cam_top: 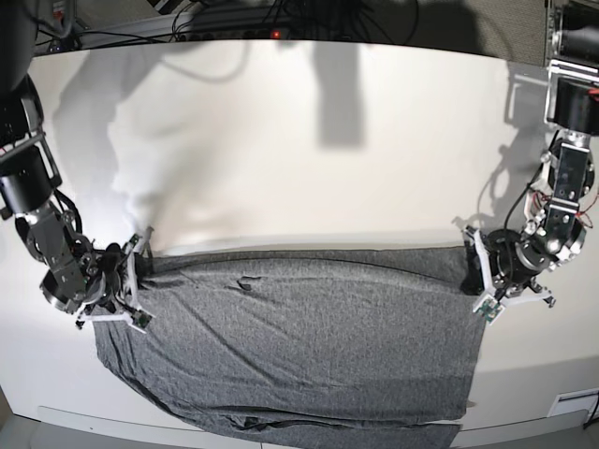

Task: Fold the T-shirt properly
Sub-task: 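Drag the held shirt edge with both grippers toward the hem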

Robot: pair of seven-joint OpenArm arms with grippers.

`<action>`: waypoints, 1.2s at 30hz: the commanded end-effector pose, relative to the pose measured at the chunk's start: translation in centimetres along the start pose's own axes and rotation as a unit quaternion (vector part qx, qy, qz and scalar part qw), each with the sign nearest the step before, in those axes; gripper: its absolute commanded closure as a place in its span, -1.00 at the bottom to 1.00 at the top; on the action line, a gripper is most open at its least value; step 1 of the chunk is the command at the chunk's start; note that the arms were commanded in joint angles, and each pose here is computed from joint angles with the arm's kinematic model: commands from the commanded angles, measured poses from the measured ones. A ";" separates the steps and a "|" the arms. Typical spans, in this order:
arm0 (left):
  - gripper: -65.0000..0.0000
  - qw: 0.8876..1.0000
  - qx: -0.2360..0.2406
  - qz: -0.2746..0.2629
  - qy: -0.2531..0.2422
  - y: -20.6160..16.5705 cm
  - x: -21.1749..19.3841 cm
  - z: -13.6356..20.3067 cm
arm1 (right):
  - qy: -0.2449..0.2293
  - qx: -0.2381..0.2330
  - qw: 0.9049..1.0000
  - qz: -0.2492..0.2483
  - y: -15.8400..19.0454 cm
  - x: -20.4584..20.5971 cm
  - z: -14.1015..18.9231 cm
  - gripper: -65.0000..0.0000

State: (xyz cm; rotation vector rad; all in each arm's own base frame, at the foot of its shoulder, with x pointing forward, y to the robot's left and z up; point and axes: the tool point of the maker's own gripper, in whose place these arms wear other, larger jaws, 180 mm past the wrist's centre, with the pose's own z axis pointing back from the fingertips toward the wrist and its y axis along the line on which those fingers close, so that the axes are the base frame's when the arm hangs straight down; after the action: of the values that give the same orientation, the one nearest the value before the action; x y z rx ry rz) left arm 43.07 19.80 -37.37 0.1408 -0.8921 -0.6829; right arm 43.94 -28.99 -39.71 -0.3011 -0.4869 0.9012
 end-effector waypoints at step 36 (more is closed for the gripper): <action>0.33 0.983 0.164 0.087 -0.013 6.9 0.3 -1.6 | -0.050 -0.239 0.961 -0.131 -9.9 3.4 1.7 0.16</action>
State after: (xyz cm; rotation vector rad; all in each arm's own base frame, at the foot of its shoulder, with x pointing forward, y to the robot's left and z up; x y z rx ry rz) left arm 46.26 24.28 -38.08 0.3242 -0.9569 -0.3851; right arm 49.91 -31.45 -35.66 -0.5880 -0.7571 0.5559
